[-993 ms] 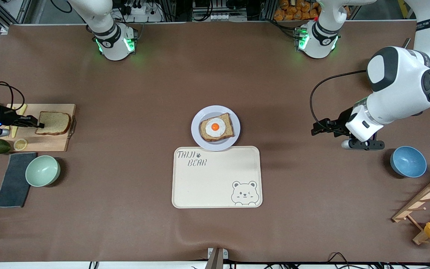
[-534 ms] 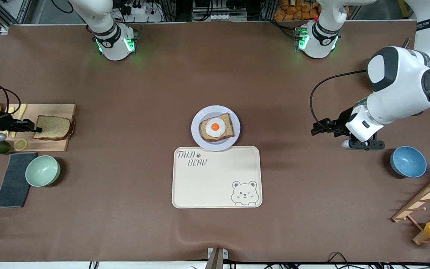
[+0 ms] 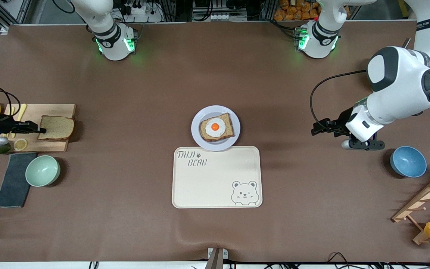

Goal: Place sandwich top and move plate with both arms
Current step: 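Lift the bread slice off the cutting board with the right gripper, then carry the bread over the plate and lower it onto the egg toast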

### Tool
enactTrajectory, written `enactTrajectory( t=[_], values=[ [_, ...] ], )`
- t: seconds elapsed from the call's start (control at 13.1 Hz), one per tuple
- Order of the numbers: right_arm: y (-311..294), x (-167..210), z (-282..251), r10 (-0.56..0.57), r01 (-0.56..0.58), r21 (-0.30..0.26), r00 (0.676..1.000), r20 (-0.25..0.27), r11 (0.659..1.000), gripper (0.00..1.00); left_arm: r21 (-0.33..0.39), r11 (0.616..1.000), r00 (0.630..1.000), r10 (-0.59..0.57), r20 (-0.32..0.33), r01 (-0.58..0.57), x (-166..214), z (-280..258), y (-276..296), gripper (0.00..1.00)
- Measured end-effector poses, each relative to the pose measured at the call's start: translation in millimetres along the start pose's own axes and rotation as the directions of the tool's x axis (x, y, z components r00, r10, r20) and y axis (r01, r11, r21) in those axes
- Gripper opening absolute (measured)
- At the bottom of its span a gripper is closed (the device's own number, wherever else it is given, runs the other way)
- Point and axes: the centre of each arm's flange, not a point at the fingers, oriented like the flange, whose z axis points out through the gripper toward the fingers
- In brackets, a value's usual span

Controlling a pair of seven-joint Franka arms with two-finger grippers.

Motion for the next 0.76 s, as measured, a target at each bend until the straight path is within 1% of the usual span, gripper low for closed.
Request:
enactTrajectory(
  t=[0.23,0.38,0.46,0.61,0.76],
  values=[
    [-63,39,-1,0.004,-0.004,-0.001,1.000,-0.004,1.000,0.09,0.000,1.000,1.000,-0.002,-0.002,0.002,0,-1,-1,1.00],
    [-105,60,5,-0.010,0.010,0.025,1.000,-0.015,1.000,0.09,-0.001,1.000,1.000,-0.007,-0.007,0.007,2,-4,-4,1.00],
    [-124,67,10,-0.006,0.007,0.039,1.000,-0.013,0.999,0.09,-0.001,1.000,1.000,-0.010,-0.010,0.010,2,-6,-6,1.00],
    [-162,80,17,0.026,-0.026,0.056,1.000,0.004,0.998,0.09,-0.002,1.000,1.000,-0.018,-0.014,0.018,1,-12,-11,1.00],
    [-214,92,23,0.051,-0.052,0.068,0.998,0.028,0.996,0.09,-0.002,1.000,1.000,-0.027,-0.015,0.027,1,-16,-16,1.00]
  ],
)
